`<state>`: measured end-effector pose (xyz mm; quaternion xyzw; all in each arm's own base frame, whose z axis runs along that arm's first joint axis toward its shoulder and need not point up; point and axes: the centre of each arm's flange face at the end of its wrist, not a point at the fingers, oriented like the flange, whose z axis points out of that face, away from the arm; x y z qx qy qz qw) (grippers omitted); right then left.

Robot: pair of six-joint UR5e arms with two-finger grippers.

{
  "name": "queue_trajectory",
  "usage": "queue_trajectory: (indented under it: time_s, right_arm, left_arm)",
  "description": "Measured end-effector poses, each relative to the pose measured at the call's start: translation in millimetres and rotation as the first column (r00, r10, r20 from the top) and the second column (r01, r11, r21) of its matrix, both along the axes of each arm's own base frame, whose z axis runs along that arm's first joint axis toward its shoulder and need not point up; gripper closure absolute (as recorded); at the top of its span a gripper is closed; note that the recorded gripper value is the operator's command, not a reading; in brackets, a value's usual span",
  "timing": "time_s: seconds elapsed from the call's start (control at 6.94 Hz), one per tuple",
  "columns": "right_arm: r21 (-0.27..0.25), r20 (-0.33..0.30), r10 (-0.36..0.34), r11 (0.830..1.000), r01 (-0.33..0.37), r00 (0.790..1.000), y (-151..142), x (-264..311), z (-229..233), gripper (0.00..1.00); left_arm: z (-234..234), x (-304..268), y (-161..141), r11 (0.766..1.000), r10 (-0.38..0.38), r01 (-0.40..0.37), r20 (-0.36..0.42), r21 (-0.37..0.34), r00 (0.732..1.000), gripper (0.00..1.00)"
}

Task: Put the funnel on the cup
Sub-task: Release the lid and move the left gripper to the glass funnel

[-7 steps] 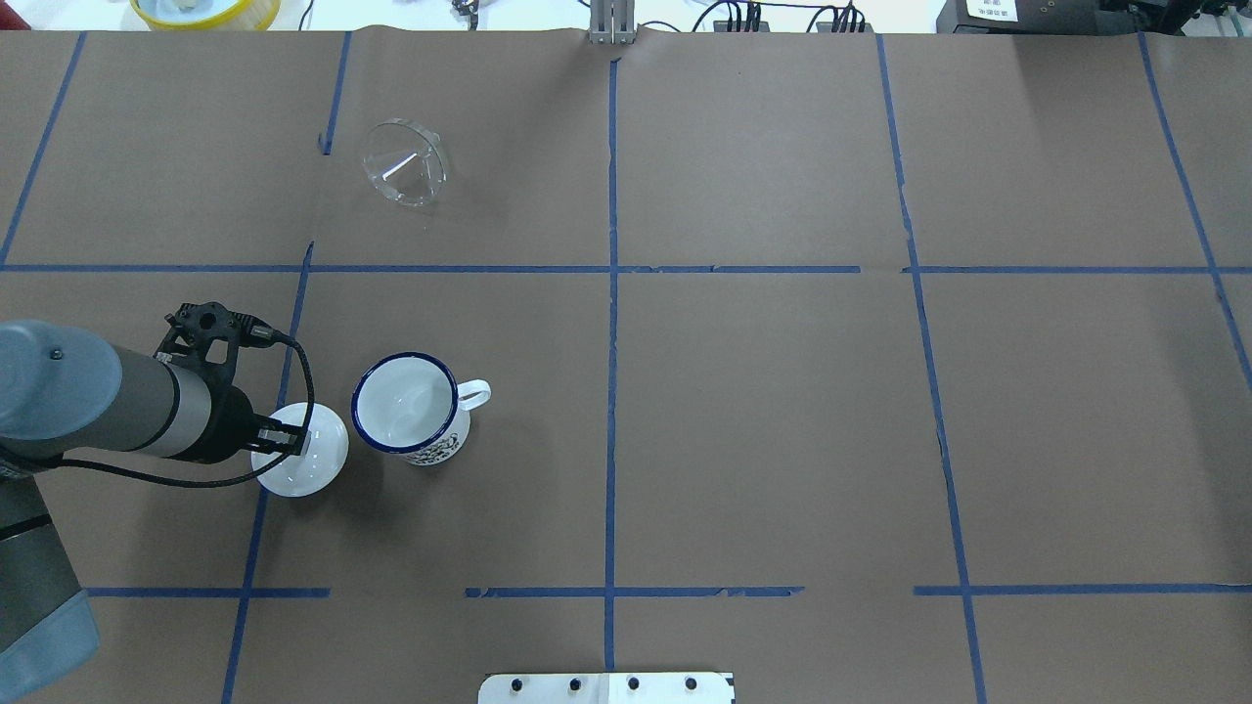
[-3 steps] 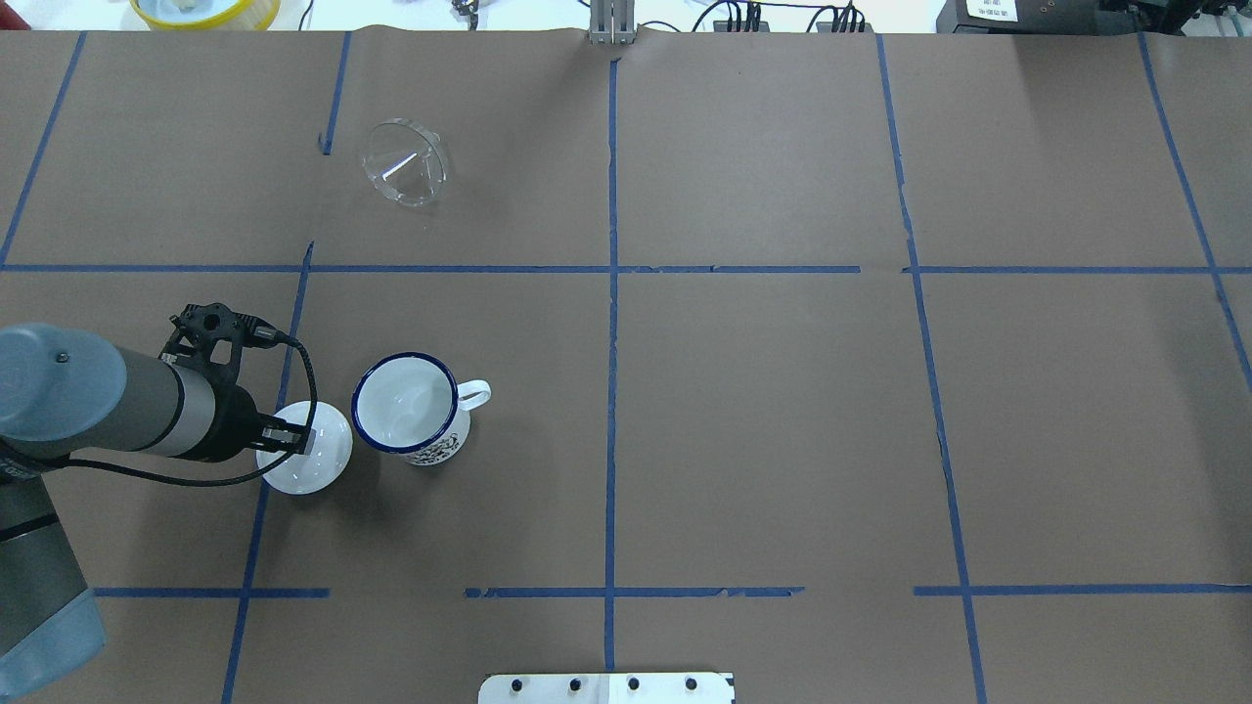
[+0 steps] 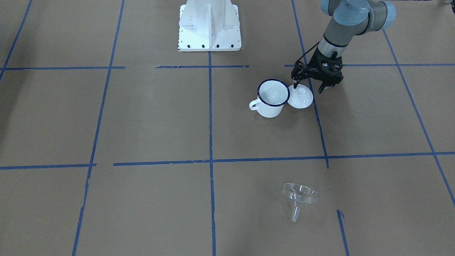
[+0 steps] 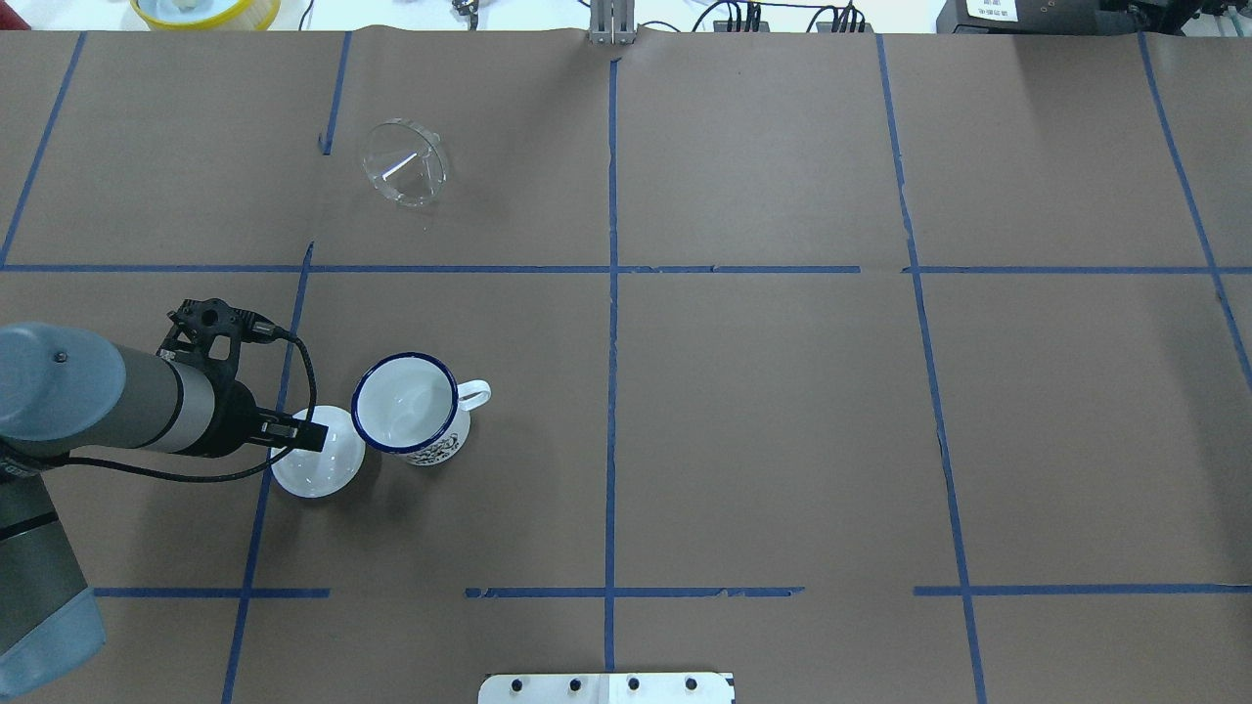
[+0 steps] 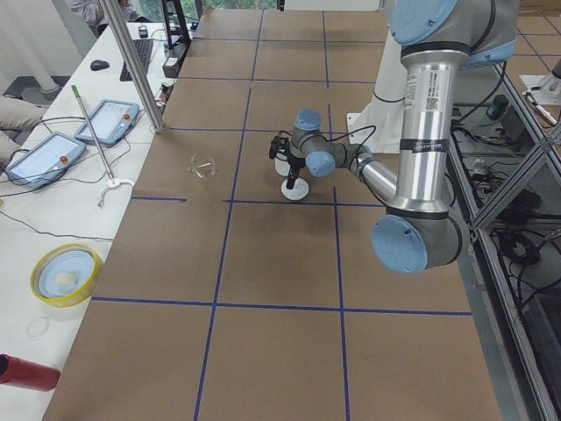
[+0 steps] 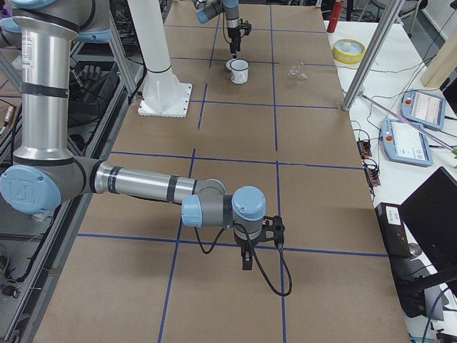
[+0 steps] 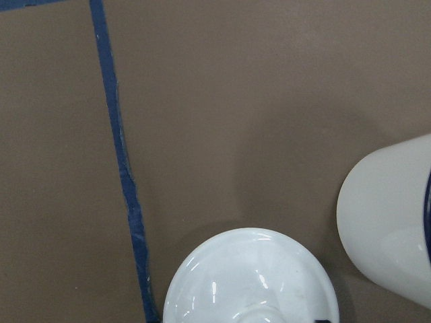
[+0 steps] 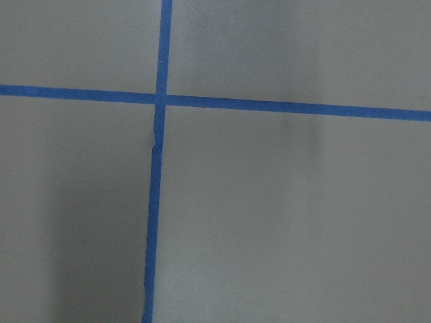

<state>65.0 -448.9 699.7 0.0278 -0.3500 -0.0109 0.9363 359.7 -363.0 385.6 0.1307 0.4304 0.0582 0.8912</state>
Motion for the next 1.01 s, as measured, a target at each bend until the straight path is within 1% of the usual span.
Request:
queue_trajectory:
  time_s: [0.14, 0.29, 0.43, 0.58, 0.72, 0.86, 1.01]
  right_arm:
    - [0.0, 0.0, 0.0, 1.0, 0.0, 1.0, 0, 0, 0, 0.0]
    - [0.0, 0.0, 0.0, 1.0, 0.0, 1.0, 0, 0, 0, 0.0]
    - [0.0, 0.0, 0.0, 1.0, 0.0, 1.0, 0, 0, 0, 0.0]
    - [0.0, 0.0, 0.0, 1.0, 0.0, 1.0, 0, 0, 0, 0.0]
    - [0.0, 0.0, 0.0, 1.0, 0.0, 1.0, 0, 0, 0, 0.0]
    - [0.0, 0.0, 0.0, 1.0, 0.0, 1.0, 0, 0, 0, 0.0]
    - [0.0, 0.0, 0.0, 1.0, 0.0, 1.0, 0, 0, 0, 0.0]
  left_arm:
    - [-21, -26, -20, 0.998, -0.067, 0.067, -0.039, 0.015, 0.997, 0.0]
    - [-41, -57, -47, 0.985, -0.171, 0.172, -0.091, 0.001, 0.981, 0.0]
    - [-57, -75, -65, 0.954, -0.297, 0.288, -0.166, -0.079, 0.94, 0.0]
    - [-70, -80, -83, 0.894, -0.444, 0.403, -0.265, -0.197, 0.856, 0.0]
    - [-78, -67, -112, 0.811, -0.58, 0.487, -0.345, -0.323, 0.737, 0.0]
    - [-84, -40, -148, 0.717, -0.691, 0.527, -0.369, -0.455, 0.621, 0.0]
    - [-88, -7, -182, 0.629, -0.771, 0.548, -0.349, -0.552, 0.533, 0.0]
